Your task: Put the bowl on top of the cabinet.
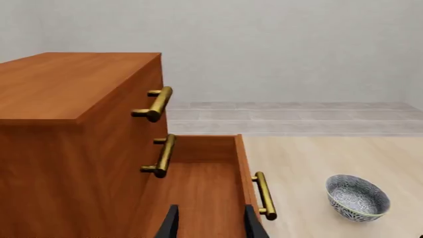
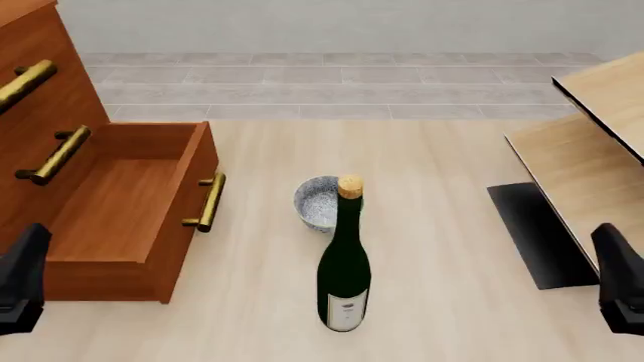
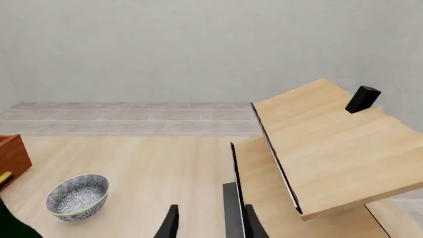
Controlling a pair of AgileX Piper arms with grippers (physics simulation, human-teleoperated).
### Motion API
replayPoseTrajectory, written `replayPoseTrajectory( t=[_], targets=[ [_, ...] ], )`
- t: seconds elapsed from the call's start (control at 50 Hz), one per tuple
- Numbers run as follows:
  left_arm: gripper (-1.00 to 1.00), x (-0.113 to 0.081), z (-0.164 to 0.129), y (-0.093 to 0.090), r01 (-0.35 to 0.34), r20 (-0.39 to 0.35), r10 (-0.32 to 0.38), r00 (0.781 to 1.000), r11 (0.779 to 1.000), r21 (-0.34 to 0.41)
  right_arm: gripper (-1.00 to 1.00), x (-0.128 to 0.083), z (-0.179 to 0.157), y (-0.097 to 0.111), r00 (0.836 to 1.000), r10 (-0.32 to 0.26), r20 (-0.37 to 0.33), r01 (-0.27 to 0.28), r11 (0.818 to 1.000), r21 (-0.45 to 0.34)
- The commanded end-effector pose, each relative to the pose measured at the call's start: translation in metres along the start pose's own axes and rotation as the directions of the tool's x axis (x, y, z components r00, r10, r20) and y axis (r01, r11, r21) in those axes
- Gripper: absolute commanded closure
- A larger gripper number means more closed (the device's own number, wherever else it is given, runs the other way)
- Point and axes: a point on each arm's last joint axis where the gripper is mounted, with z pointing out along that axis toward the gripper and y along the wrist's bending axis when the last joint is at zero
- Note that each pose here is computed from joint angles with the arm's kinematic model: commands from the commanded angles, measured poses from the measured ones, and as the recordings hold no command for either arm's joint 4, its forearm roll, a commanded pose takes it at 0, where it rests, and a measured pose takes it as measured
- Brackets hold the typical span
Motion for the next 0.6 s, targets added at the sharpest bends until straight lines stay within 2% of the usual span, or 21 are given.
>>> replayPoseTrajectory(
  t=[0.02,0.24,0.42,0.6],
  targets=[
    [-1.0,-0.001,0.003,0.001,-0.003,-0.003,0.003,1.0,1.0,-0.019,-1.0,-0.001,0.002,0.0,1.0,0.0,-0.001,0.0,1.0,0.0],
    [-1.0,0.0,0.001,0.001,-0.011,-0.008,0.011,1.0,1.0,-0.019,-1.0,-0.001,0.001,0.0,1.0,-0.001,0.0,0.001,1.0,0.0],
    [-1.0,0.001,0.002,0.001,-0.018,-0.016,0.017,1.0,1.0,-0.013,-1.0,-0.012,-0.002,0.0,1.0,-0.002,0.001,0.002,1.0,-0.001],
    [-1.0,-0.001,0.026,-0.001,-0.011,-0.063,0.012,0.998,1.0,0.016,-1.0,-0.013,-0.002,0.0,1.0,-0.002,0.001,0.002,1.0,-0.001]
  ],
)
